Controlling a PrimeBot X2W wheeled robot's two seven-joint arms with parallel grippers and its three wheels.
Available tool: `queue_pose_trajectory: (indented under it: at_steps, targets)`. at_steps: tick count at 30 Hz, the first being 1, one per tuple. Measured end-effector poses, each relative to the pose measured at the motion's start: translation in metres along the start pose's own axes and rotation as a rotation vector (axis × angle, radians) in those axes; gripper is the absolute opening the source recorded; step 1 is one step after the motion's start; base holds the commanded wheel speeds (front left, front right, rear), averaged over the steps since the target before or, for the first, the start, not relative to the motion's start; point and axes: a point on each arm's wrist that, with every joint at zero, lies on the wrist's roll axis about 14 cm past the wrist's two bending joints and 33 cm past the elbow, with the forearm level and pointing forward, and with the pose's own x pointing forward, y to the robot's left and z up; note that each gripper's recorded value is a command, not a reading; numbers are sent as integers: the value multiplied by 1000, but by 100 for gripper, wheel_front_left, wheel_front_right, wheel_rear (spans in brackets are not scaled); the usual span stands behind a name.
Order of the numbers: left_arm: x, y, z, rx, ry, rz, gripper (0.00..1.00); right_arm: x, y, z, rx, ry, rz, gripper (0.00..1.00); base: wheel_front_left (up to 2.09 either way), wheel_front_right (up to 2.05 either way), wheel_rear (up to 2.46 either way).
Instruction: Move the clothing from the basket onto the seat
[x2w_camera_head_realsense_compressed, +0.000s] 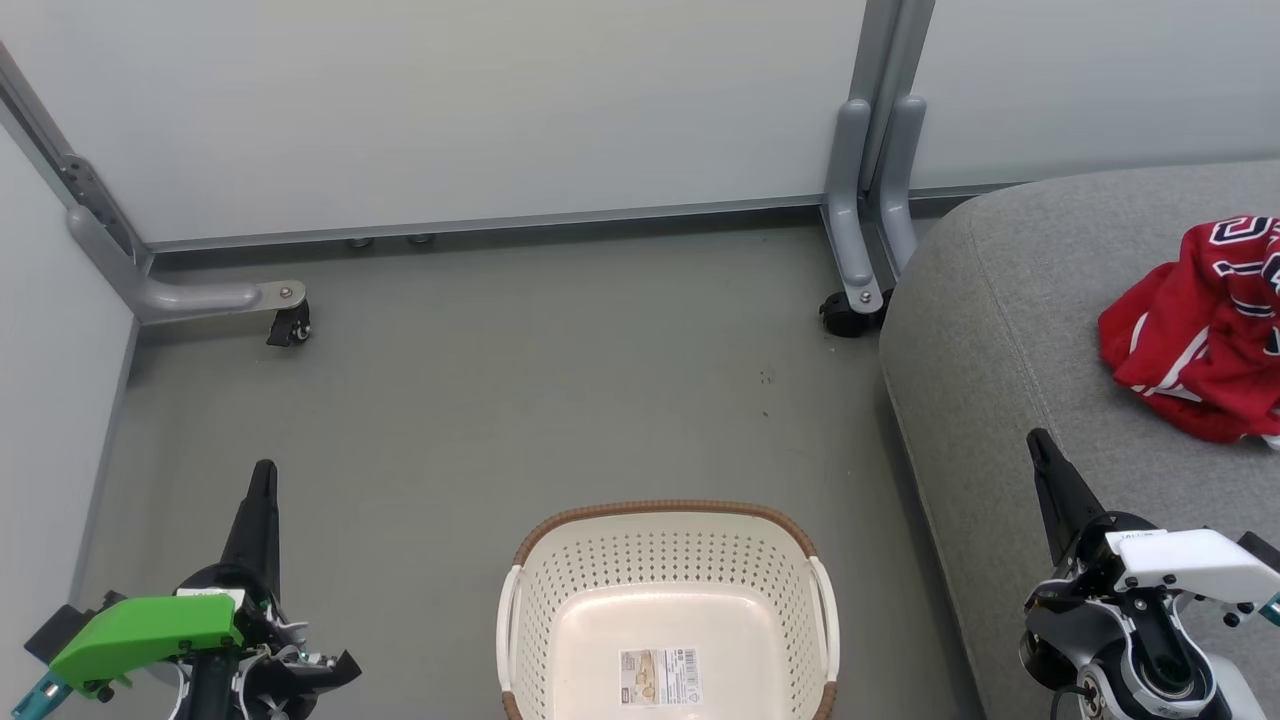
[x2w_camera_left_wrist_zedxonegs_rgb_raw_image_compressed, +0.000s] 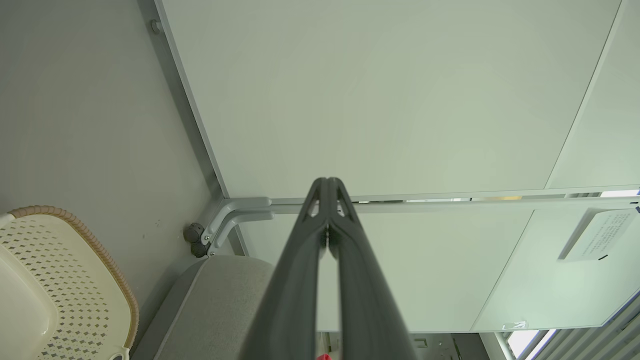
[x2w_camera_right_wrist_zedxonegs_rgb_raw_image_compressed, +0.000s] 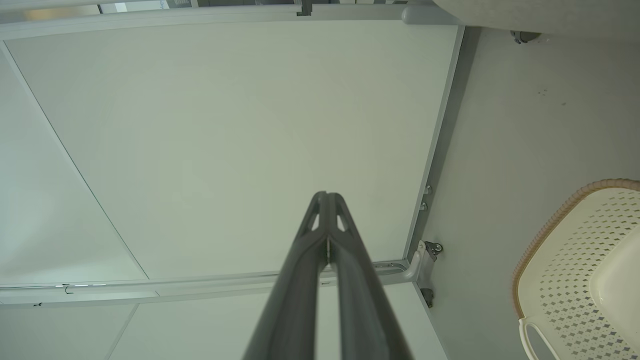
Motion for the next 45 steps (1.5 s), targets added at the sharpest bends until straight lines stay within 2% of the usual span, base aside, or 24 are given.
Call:
queue_pose_trajectory:
  at_steps: [45]
  targets:
    - [0, 0, 0, -5, -1, -1, 0, 1, 1, 0, 9, 2, 2, 0, 0, 0, 0]
